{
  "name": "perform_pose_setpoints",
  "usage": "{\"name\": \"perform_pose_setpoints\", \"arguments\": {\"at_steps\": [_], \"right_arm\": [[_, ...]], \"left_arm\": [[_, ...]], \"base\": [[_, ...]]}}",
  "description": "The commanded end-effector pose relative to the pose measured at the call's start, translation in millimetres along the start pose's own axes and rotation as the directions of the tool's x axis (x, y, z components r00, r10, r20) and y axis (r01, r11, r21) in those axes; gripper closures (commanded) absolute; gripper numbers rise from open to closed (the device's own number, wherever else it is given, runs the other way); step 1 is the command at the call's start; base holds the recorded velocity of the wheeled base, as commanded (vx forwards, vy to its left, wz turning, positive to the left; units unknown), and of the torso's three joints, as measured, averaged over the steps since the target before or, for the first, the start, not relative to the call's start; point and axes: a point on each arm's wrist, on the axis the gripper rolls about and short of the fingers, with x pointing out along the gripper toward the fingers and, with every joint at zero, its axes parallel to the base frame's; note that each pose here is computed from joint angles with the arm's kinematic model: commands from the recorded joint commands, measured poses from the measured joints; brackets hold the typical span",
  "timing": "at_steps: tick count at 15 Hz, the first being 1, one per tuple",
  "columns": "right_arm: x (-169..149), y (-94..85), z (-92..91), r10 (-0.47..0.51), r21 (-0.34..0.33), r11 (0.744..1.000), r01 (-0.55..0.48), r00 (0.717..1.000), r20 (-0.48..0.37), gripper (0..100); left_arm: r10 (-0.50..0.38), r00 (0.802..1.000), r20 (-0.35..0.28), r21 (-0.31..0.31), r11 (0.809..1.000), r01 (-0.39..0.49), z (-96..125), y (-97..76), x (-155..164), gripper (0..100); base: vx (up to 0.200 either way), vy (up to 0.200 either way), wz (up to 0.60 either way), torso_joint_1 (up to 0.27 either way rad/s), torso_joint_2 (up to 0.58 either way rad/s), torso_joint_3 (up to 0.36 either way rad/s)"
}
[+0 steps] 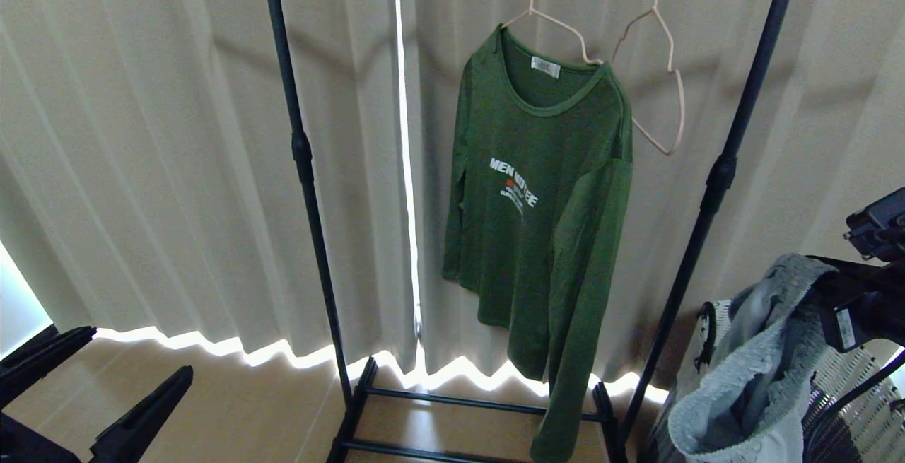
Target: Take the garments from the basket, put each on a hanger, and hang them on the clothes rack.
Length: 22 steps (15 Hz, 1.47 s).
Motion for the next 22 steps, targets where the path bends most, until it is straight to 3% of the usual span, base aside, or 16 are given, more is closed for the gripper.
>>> {"name": "perform_pose_setpoints", "arguments": {"at_steps": [1, 5, 9, 12, 15, 17, 20, 22], "right_arm": [[0, 4.0, 4.6, 0.023, -0.009, 1.000, -0.023, 1.000, 0.020, 100], [4, 20.5, 13.4, 0.111, -0.037, 0.993, -0.109, 0.992, 0.052, 100], [11, 36.4, 42.1, 0.228, 0.028, 0.972, -0.234, 0.963, 0.145, 100], [23, 49.6, 71.7, 0.285, 0.062, 0.951, -0.304, 0.935, 0.210, 100], [29, 65.0, 99.3, 0.338, 0.103, 0.920, -0.378, 0.899, 0.280, 100], [28, 73.6, 107.9, 0.368, 0.147, 0.893, -0.426, 0.878, 0.307, 100], [19, 83.8, 114.7, 0.479, 0.159, 0.816, -0.556, 0.803, 0.355, 100], [17, 85.2, 119.4, 0.497, 0.152, 0.800, -0.580, 0.784, 0.373, 100]], "left_arm": [[0.004, 1.000, -0.027, 0.002, 1.000, -0.004, -4, -0.1, 2, 0], [0.003, 0.994, -0.106, 0.090, 0.996, 0.007, -7, 1.3, 9, 0], [-0.057, 0.989, -0.133, 0.080, 0.994, 0.068, 10, 0.6, 42, 0], [-0.186, 0.975, -0.122, 0.020, 0.982, 0.190, 29, -16.7, 73, 0], [-0.319, 0.940, -0.121, -0.086, 0.947, 0.310, 43, -45.2, 102, 0], [-0.407, 0.902, -0.142, -0.155, 0.910, 0.386, 50, -76.7, 133, 0], [-0.469, 0.861, -0.197, -0.155, 0.882, 0.444, 43, -111.5, 168, 0], [-0.526, 0.823, -0.212, -0.145, 0.850, 0.506, 37, -137.2, 176, 0]], "base": [[0.000, 0.000, 0.00, 0.000, 0.00, 0.000], [0.000, 0.000, 0.00, 0.000, 0.00, 0.000], [0.000, 0.000, 0.00, 0.000, 0.00, 0.000], [0.000, 0.000, 0.00, 0.000, 0.00, 0.000], [0.000, 0.000, 0.00, 0.000, 0.00, 0.000], [0.000, 0.000, 0.00, 0.000, 0.00, 0.000], [0.000, 0.000, 0.00, 0.000, 0.00, 0.000], [0.000, 0.000, 0.00, 0.000, 0.00, 0.000]]}}
